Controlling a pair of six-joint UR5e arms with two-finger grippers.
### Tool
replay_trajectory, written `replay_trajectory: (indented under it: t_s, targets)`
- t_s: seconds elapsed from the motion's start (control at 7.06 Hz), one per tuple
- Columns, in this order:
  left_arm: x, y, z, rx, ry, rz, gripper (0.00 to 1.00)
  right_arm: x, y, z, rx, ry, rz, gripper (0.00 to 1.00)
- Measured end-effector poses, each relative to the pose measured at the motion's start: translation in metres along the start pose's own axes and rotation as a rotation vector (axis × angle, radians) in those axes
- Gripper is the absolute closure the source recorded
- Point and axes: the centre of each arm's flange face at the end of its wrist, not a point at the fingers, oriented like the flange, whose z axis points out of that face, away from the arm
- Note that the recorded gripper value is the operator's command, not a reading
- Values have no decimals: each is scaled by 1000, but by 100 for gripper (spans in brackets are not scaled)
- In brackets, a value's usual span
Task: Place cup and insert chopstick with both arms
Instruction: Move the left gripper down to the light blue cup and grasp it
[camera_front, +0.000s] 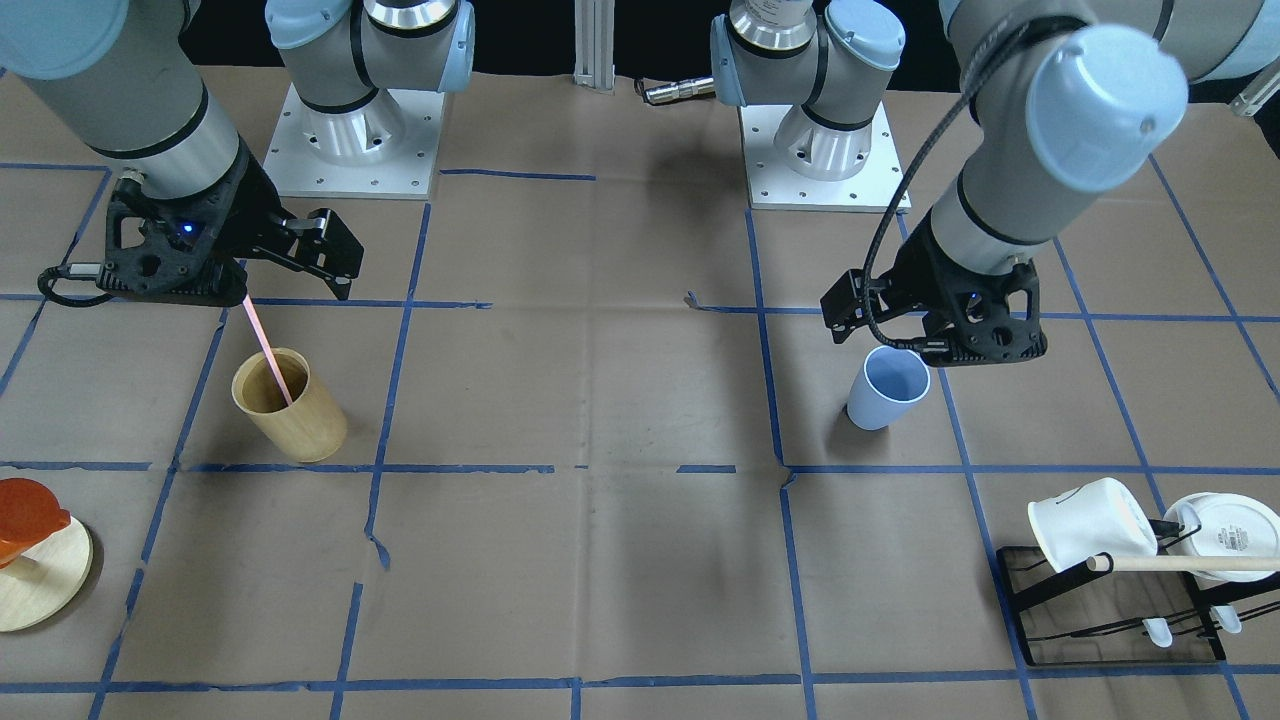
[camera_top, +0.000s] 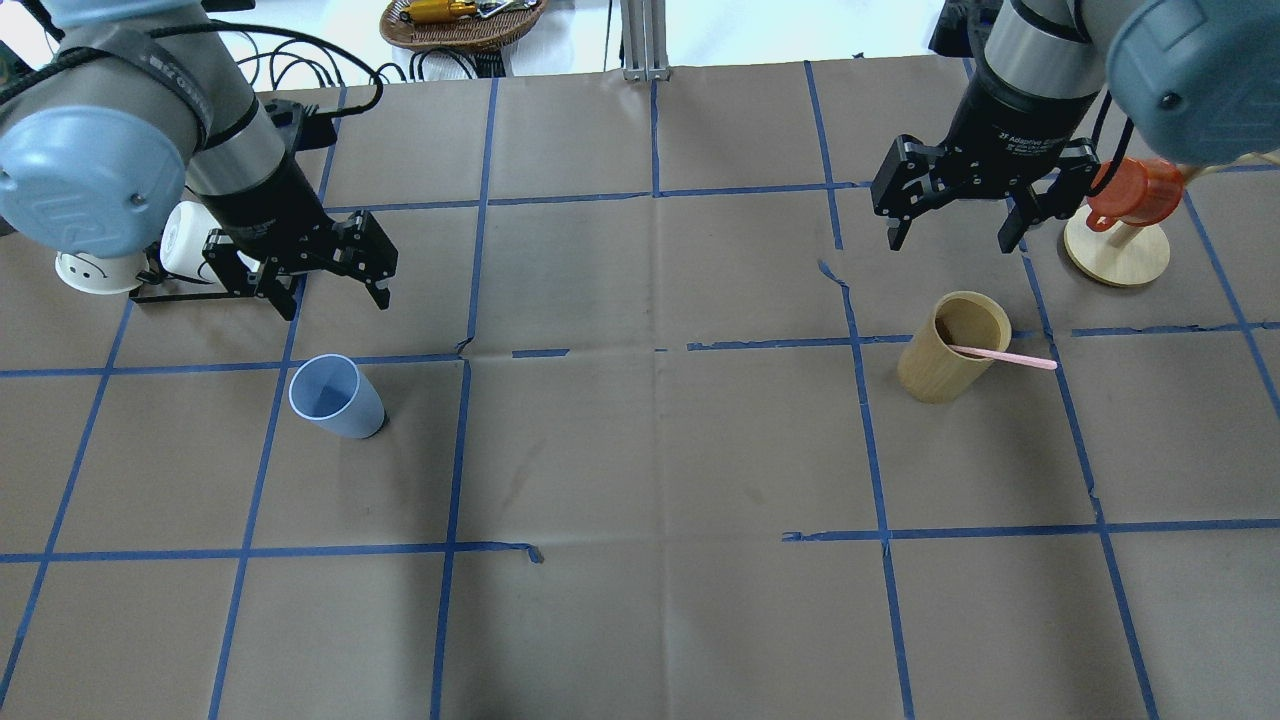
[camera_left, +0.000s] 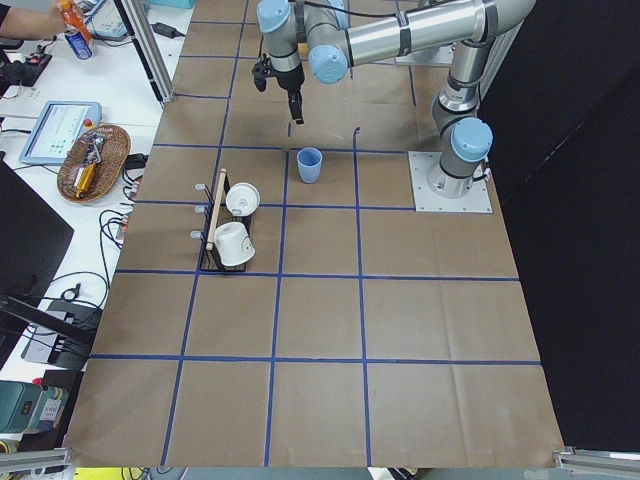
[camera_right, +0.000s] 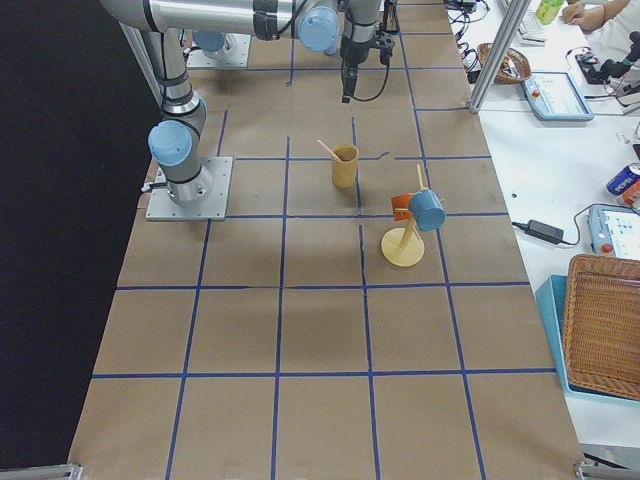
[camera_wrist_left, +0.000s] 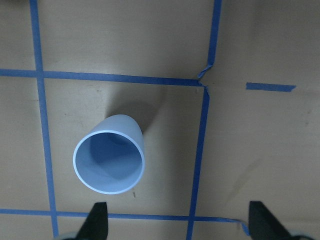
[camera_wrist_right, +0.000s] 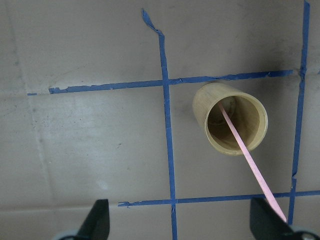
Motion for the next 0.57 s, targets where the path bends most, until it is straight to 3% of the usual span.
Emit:
replay_trajectory:
  t_s: [0.57]
  targets:
    - [-24,4,77,46,0,46,0,-1,1,-3,7,-2,3,0]
